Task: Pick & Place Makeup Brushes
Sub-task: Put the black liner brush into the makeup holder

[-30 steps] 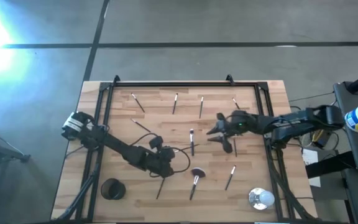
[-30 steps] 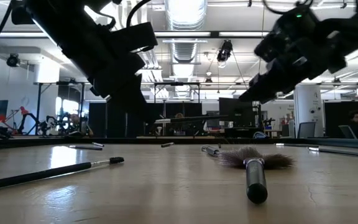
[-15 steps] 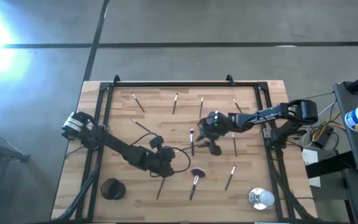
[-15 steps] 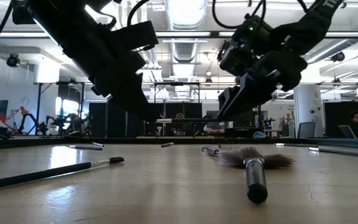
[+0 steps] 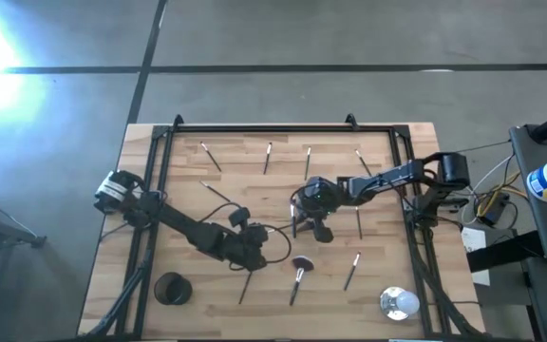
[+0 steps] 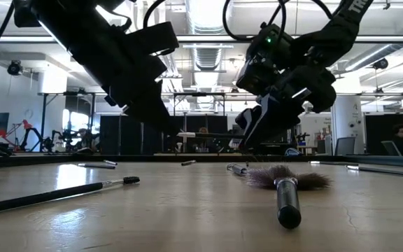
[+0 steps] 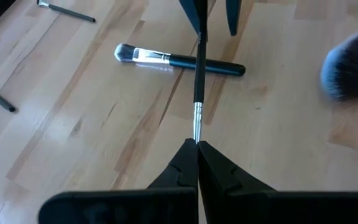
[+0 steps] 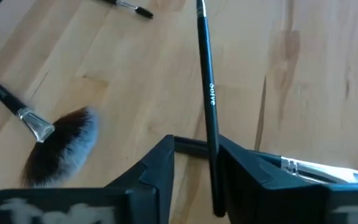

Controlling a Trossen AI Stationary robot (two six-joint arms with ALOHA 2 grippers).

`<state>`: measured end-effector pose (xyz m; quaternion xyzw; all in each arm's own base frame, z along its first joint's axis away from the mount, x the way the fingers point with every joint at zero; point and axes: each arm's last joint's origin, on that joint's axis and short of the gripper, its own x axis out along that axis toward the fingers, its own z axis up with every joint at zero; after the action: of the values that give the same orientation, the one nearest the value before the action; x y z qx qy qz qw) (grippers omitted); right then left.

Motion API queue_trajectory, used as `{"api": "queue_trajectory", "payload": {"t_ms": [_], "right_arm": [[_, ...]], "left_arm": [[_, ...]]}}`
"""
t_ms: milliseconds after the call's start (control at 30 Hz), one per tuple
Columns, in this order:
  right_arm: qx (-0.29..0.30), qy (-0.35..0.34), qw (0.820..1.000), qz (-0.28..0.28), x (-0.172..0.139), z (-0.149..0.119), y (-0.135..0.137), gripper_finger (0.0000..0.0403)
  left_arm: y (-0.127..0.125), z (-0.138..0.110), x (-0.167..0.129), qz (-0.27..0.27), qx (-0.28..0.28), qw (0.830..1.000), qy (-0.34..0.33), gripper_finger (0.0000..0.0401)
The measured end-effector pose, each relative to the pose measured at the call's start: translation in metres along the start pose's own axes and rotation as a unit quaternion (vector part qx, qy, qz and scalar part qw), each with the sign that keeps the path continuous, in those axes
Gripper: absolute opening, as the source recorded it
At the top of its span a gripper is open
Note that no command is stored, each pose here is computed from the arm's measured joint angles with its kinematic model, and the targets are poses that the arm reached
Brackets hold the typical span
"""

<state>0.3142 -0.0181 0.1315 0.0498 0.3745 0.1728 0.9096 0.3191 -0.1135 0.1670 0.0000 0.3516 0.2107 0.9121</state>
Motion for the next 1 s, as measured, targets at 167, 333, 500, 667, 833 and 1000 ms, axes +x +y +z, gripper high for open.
{"api": "queue_trajectory", "payload": {"t_ms": [167, 333, 500, 667, 833, 1000], "right_arm": [[-0.003, -0.007, 1.0, -0.004, -0.004, 0.003, 0.001, 0.0028], [-0.007, -0.014, 1.0, -0.007, -0.009, 0.006, 0.003, 0.0013], [-0.012, -0.029, 0.999, -0.009, -0.017, 0.003, 0.006, 0.0011], [-0.008, -0.095, 0.995, -0.013, -0.028, -0.005, 0.011, 0.001], [0.005, -0.228, 0.974, -0.007, -0.038, -0.005, 0.016, 0.001], [0.002, -0.349, 0.937, 0.013, -0.051, 0.009, 0.02, 0.0009]], "left_arm": [[0.001, 0.002, -0.001, 0.0, -0.011, 1.0, -0.002, 0.0], [0.005, 0.006, -0.006, -0.002, -0.055, 0.998, -0.008, 0.0006], [0.016, 0.016, -0.032, 0.007, -0.109, 0.993, -0.044, 0.004], [0.023, 0.004, -0.059, 0.022, -0.175, 0.977, -0.124, 0.0075], [0.029, -0.009, -0.063, -0.043, -0.232, 0.946, -0.221, 0.0084], [0.049, -0.012, -0.065, -0.121, -0.274, 0.885, -0.356, 0.0081]]}}
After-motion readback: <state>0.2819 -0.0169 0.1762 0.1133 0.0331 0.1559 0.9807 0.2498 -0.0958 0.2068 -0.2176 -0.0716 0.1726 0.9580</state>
